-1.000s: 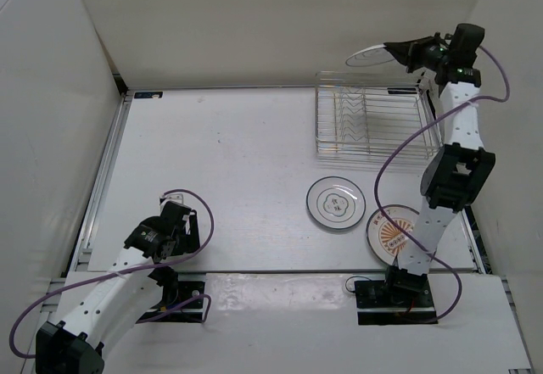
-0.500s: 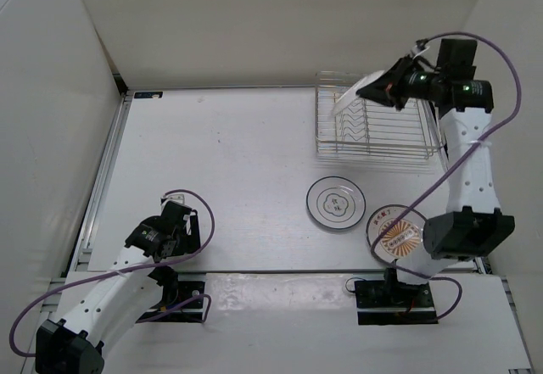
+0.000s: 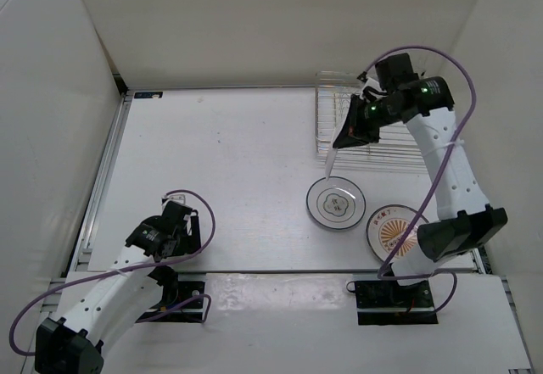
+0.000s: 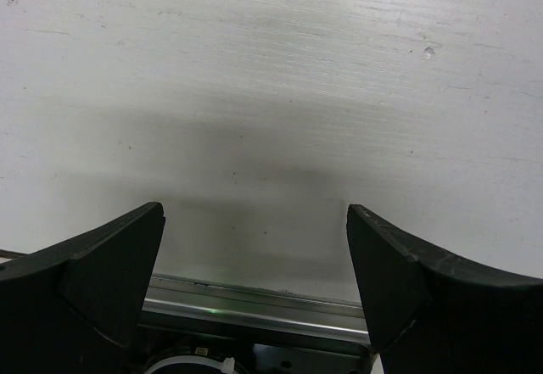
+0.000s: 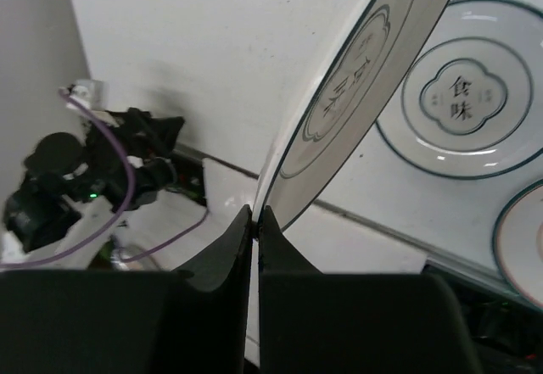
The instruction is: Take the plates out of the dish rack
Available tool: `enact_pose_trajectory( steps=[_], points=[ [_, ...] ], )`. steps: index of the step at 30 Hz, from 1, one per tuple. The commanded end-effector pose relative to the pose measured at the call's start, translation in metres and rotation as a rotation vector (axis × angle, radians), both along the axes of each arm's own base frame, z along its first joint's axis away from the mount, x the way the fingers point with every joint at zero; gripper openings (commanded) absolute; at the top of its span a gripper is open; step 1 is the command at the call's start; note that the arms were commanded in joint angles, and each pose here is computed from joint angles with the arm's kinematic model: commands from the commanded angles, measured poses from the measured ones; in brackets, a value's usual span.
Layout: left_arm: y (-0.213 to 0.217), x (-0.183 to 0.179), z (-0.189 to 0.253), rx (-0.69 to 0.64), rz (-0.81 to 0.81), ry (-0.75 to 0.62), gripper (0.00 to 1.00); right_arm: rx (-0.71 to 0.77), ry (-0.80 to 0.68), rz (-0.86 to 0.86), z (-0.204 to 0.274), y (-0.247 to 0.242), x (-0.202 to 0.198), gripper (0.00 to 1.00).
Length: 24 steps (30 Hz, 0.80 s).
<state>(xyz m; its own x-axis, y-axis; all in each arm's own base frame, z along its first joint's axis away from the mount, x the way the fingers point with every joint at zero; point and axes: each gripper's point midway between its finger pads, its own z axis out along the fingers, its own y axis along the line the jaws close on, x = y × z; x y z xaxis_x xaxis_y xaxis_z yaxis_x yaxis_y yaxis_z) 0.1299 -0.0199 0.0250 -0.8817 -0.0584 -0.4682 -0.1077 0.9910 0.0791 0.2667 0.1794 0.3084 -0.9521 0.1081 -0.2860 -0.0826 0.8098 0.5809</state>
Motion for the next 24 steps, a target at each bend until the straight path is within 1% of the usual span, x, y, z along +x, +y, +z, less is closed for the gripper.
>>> enact_pose_trajectory(
  steps=[1, 3, 5, 7, 11, 14, 15, 16, 17, 20, 24],
  points=[
    [-0.004, 0.004, 0.004, -0.007, -0.016, -0.018, 1.00, -0.213, 0.181, 0.102, -0.023, -0.017, -0.053, 0.00],
    [-0.005, 0.004, 0.004, -0.003, -0.026, -0.025, 1.00, -0.273, 0.171, 0.121, -0.030, -0.014, -0.056, 0.00],
    [-0.006, 0.004, 0.005, -0.001, -0.036, -0.029, 1.00, -0.339, 0.209, 0.153, -0.040, -0.008, -0.064, 0.00],
    [-0.006, 0.004, 0.006, 0.006, -0.043, -0.038, 1.00, -0.370, 0.256, 0.190, -0.050, 0.000, -0.070, 0.00],
    [-0.006, 0.004, 0.007, 0.013, -0.049, -0.048, 1.00, -0.449, 0.254, 0.265, -0.063, 0.013, -0.080, 0.00],
    [-0.007, 0.005, 0.008, 0.012, -0.053, -0.057, 1.00, -0.571, 0.256, 0.235, -0.079, 0.001, -0.077, 0.00],
    [-0.006, 0.005, 0.008, 0.013, -0.051, -0.061, 1.00, -0.604, 0.291, 0.236, -0.088, -0.004, -0.081, 0.00],
    [-0.006, 0.004, 0.007, 0.014, -0.051, -0.054, 1.00, -0.612, 0.297, 0.243, -0.090, -0.003, -0.085, 0.00],
    [-0.006, 0.005, 0.008, 0.015, -0.050, -0.058, 1.00, -0.683, 0.274, 0.237, -0.096, -0.013, -0.082, 0.00],
    [-0.005, 0.004, 0.007, 0.020, -0.047, -0.056, 1.00, -0.771, 0.247, 0.219, -0.100, -0.027, -0.083, 0.00],
    [-0.005, 0.005, 0.009, 0.018, -0.042, -0.061, 1.00, -0.900, 0.203, 0.236, -0.106, -0.048, -0.084, 0.00]
  ],
)
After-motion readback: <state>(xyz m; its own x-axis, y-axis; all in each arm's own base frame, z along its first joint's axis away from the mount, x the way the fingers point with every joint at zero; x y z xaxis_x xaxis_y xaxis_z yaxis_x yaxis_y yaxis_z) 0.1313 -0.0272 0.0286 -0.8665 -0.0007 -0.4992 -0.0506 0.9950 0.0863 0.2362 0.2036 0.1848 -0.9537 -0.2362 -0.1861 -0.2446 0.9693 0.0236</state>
